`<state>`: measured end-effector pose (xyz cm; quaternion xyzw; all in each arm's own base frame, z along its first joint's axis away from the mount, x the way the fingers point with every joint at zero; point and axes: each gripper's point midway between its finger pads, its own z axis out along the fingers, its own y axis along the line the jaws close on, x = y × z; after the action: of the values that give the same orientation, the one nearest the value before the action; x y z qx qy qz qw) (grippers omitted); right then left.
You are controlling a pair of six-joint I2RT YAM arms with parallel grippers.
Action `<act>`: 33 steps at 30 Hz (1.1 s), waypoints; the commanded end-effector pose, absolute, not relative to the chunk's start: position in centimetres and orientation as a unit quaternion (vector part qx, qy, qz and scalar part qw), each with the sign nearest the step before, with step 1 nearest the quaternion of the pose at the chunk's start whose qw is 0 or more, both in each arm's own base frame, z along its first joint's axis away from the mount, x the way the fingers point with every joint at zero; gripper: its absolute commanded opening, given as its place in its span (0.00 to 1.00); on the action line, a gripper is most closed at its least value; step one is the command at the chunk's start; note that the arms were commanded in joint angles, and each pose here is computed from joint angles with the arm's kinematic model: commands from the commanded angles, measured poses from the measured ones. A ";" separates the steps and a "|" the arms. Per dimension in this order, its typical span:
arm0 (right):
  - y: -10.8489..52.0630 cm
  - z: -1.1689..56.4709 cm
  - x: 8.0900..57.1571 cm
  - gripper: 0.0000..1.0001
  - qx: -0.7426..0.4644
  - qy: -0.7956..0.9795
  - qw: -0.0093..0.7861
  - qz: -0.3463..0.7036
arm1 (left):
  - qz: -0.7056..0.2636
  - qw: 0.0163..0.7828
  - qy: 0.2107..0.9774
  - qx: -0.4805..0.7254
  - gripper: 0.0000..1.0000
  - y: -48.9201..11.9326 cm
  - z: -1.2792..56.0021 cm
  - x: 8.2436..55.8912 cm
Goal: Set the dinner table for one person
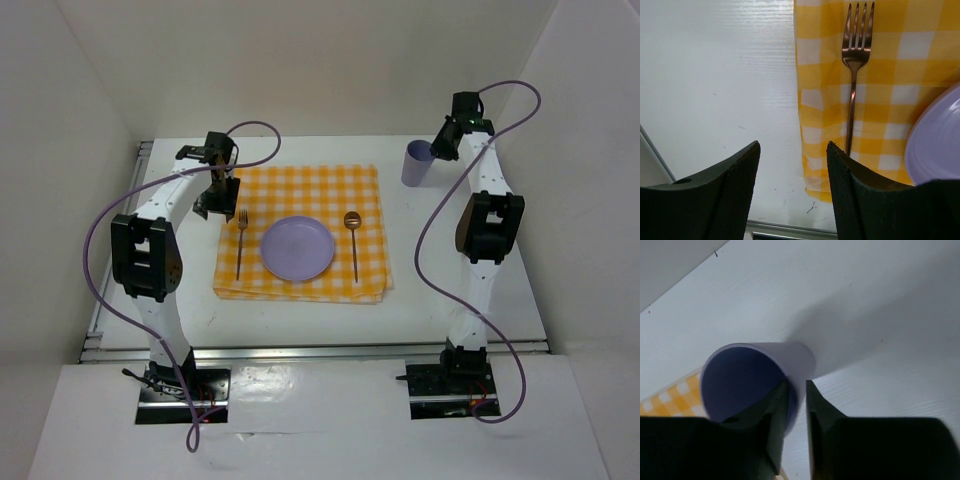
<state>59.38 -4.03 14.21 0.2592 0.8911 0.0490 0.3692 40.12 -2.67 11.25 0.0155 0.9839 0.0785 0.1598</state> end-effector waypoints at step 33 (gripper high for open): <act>13.2 25.7 53.2 0.00 0.049 0.905 0.420 0.042 | 0.070 0.173 0.982 0.021 0.63 -2.5 12.6 40.1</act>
<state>54.43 10.62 24.10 0.0742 0.9034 0.0279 0.4215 40.09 -2.56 11.20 0.0157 0.9842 0.0774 0.1586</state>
